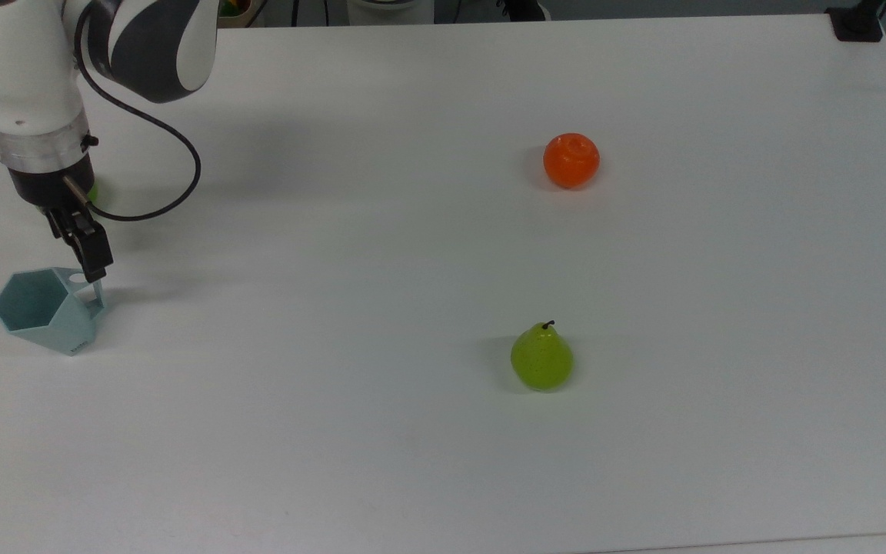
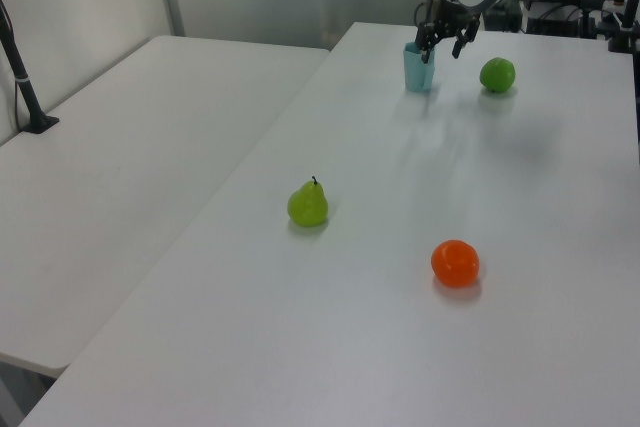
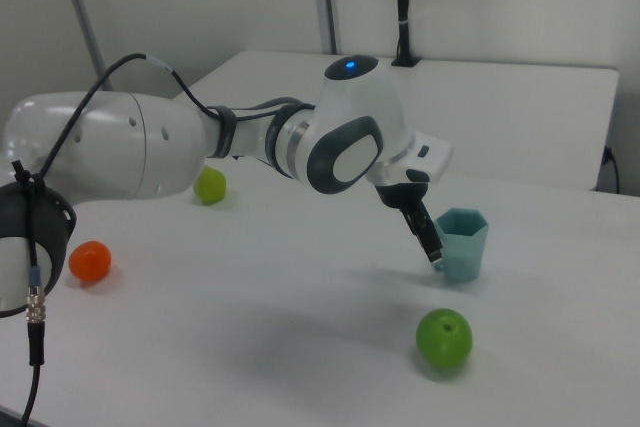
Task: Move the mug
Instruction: 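Lower the open gripper onto the rim of the light-blue mug, then close the gripper on the mug rim and grip it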
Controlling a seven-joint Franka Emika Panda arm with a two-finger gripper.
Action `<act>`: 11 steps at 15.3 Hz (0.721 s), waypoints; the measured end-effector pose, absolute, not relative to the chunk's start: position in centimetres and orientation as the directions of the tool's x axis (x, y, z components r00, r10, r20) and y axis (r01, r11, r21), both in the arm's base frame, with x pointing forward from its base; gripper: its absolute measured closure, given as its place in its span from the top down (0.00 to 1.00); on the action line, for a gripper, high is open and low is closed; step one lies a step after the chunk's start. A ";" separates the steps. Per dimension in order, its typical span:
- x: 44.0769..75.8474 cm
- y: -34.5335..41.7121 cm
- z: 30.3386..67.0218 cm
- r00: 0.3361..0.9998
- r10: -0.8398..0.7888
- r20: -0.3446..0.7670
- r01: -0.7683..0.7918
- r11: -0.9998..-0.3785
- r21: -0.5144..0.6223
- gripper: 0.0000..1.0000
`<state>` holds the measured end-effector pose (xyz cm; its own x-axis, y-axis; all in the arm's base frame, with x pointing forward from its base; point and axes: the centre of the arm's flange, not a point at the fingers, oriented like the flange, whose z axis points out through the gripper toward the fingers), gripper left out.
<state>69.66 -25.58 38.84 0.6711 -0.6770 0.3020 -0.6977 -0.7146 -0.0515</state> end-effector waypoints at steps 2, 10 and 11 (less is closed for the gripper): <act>70.0 -25.6 37.9 0.667 -0.675 0.315 -0.697 -0.715 -0.057 0.85; 71.3 -25.2 34.6 0.642 -0.673 0.366 -0.696 -0.712 -0.089 0.83; 71.4 -25.2 34.2 0.642 -0.672 0.370 -0.695 -0.713 -0.091 0.82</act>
